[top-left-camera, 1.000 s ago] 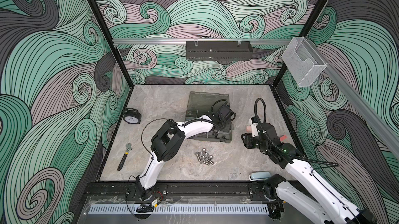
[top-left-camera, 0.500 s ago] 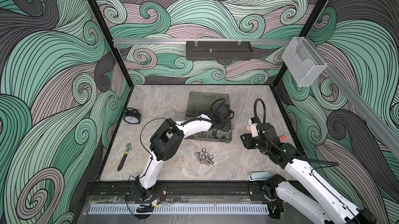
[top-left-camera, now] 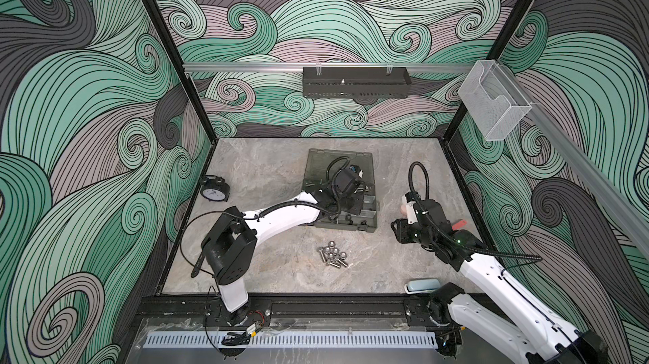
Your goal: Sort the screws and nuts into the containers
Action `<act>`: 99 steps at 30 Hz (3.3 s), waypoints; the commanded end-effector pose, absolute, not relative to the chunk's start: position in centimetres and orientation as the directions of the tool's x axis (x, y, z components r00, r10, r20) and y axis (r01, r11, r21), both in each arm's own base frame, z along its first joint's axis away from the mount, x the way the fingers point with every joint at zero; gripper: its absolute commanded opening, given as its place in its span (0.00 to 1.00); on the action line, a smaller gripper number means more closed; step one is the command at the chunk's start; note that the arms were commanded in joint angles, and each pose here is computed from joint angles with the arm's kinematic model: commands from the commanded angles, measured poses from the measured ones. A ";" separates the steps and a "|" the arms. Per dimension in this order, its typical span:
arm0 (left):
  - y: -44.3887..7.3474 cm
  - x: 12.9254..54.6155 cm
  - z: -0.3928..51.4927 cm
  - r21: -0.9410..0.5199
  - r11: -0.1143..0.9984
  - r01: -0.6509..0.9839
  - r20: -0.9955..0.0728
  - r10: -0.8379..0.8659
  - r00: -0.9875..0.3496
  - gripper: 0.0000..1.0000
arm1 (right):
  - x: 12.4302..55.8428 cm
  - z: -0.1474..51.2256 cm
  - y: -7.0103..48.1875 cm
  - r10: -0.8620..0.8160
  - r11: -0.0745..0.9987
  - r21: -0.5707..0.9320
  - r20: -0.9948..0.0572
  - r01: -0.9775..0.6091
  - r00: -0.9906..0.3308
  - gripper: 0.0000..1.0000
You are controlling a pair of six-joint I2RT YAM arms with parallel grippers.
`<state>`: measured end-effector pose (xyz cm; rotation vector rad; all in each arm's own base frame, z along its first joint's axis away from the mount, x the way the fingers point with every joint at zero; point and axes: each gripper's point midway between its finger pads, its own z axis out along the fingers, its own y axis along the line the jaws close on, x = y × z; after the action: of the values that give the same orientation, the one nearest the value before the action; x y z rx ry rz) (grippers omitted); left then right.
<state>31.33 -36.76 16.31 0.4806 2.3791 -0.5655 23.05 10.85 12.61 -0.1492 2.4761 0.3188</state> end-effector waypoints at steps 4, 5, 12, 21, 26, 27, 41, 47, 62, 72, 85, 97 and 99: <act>-31.8 30.2 18.4 -0.240 0.897 0.371 -0.661 0.129 -0.740 0.39 | 22.1 12.7 12.3 -0.054 0.952 0.227 -0.537 -0.206 -0.842 0.43; -31.1 29.8 18.4 -0.233 0.902 0.362 -0.660 0.127 -0.740 0.39 | 22.1 12.6 12.6 -0.064 0.950 0.226 -0.535 -0.216 -0.842 0.43; -25.7 26.1 17.9 -0.237 0.922 0.305 -0.657 0.079 -0.750 0.39 | 20.8 11.4 15.6 -0.165 0.939 0.172 -0.533 -0.297 -0.830 0.43; -18.7 21.5 15.0 -0.269 0.945 0.187 -0.643 -0.032 -0.765 0.40 | 16.6 10.6 17.9 -0.218 0.927 0.145 -0.545 -0.347 -0.809 0.42; -16.6 20.0 14.4 -0.327 0.927 0.187 -0.679 -0.092 -0.728 0.41 | 14.9 9.8 18.5 -0.262 0.913 0.134 -0.530 -0.385 -0.806 0.42; -16.3 19.8 14.1 -0.335 0.924 0.186 -0.685 -0.104 -0.721 0.41 | 14.6 9.7 18.7 -0.271 0.910 0.132 -0.529 -0.393 -0.804 0.42; -15.5 18.4 11.7 -0.360 0.918 0.163 -0.642 -0.117 -0.758 0.43 | 12.3 7.5 22.7 -0.430 0.842 0.099 -0.471 -0.530 -0.770 0.43; -15.6 18.8 11.7 -0.354 0.921 0.160 -0.654 -0.121 -0.746 0.43 | 12.6 6.5 25.2 -0.453 0.818 0.116 -0.473 -0.563 -0.756 0.43; -16.1 19.3 12.5 -0.395 0.912 0.111 -0.631 -0.182 -0.754 0.43 | 13.0 4.0 28.4 -0.519 0.768 0.131 -0.445 -0.627 -0.730 0.45; -17.3 19.4 12.3 -0.386 0.917 0.105 -0.587 -0.156 -0.794 0.43 | 14.1 2.4 26.9 -0.516 0.779 0.144 -0.407 -0.610 -0.754 0.42; -16.7 19.7 12.5 -0.394 0.917 0.070 -0.594 -0.196 -0.780 0.43 | 13.9 1.1 27.6 -0.582 0.736 0.133 -0.374 -0.663 -0.722 0.37; -15.9 19.1 12.2 -0.412 0.911 0.024 -0.572 -0.238 -0.785 0.43 | 13.8 0.8 28.3 -0.589 0.719 0.149 -0.389 -0.679 -0.709 0.25; -15.6 18.9 12.0 -0.416 0.909 0.015 -0.569 -0.247 -0.784 0.43 | 13.6 0.9 28.6 -0.585 0.708 0.167 -0.406 -0.686 -0.702 0.24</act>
<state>19.14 -16.67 12.38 -0.1133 2.4126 -0.5661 14.47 28.70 1.39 -0.9645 2.5886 0.4084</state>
